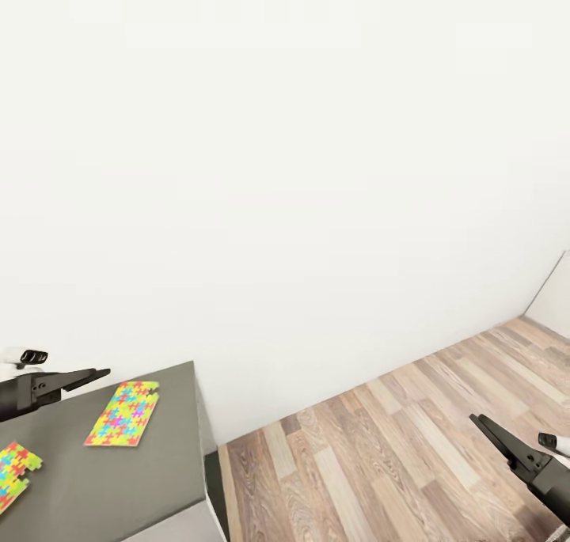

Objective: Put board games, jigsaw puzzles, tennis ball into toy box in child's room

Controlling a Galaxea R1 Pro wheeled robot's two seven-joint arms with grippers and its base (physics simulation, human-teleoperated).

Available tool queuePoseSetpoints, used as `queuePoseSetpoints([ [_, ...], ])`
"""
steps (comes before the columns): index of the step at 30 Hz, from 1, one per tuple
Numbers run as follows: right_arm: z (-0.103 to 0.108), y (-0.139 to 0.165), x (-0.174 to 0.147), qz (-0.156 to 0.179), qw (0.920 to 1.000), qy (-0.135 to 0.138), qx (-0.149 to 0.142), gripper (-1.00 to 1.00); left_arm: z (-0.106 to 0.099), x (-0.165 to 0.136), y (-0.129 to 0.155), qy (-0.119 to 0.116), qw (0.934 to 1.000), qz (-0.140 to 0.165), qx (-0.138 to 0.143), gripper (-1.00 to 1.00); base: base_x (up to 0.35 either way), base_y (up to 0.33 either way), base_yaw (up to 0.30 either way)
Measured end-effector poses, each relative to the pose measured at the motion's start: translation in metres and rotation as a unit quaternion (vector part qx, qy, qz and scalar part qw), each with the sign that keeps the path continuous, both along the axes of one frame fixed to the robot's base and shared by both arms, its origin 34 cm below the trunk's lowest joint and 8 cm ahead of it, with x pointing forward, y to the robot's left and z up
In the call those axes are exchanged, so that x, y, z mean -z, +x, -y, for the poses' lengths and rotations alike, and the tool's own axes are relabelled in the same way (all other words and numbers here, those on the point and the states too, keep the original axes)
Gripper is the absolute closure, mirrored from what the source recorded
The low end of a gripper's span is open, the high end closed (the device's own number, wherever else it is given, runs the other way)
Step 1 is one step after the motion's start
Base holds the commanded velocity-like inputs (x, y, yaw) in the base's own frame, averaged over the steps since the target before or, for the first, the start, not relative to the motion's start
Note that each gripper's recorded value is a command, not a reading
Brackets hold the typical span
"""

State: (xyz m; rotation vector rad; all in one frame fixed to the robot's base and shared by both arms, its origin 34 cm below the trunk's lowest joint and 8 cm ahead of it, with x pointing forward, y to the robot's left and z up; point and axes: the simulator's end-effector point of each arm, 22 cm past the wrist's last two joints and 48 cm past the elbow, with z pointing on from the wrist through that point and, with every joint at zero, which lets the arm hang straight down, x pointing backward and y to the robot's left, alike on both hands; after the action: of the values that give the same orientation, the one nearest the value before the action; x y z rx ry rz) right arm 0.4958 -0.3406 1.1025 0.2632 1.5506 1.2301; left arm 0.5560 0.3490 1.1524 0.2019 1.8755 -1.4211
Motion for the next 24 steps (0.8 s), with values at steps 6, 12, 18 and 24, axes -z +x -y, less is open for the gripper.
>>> queuePoseSetpoints([
  [6,0.001,0.0,0.0002,-0.001,1.0,-0.001,0.0,-1.0,0.0,0.0,0.0,0.0,1.0,0.0,0.0,-1.0,0.0,-0.254,-0.223],
  [12,0.0015,-0.0001,0.0007,-0.002,1.0,0.0,0.0,-1.0,0.0,0.0001,0.0,0.001,1.0,0.0,0.0,-1.0,0.0,-0.125,-0.267],
  [18,0.0016,0.0,0.0007,-0.002,1.0,-0.001,0.0,-1.0,0.0,0.0,0.0,0.001,1.0,0.0,0.0,-1.0,0.0,-0.025,-0.278],
  [24,0.0016,0.0,0.0007,-0.002,1.0,-0.001,0.0,-1.0,0.0,0.0001,0.0,0.001,1.0,0.0,0.0,-1.0,0.0,-0.005,-0.281],
])
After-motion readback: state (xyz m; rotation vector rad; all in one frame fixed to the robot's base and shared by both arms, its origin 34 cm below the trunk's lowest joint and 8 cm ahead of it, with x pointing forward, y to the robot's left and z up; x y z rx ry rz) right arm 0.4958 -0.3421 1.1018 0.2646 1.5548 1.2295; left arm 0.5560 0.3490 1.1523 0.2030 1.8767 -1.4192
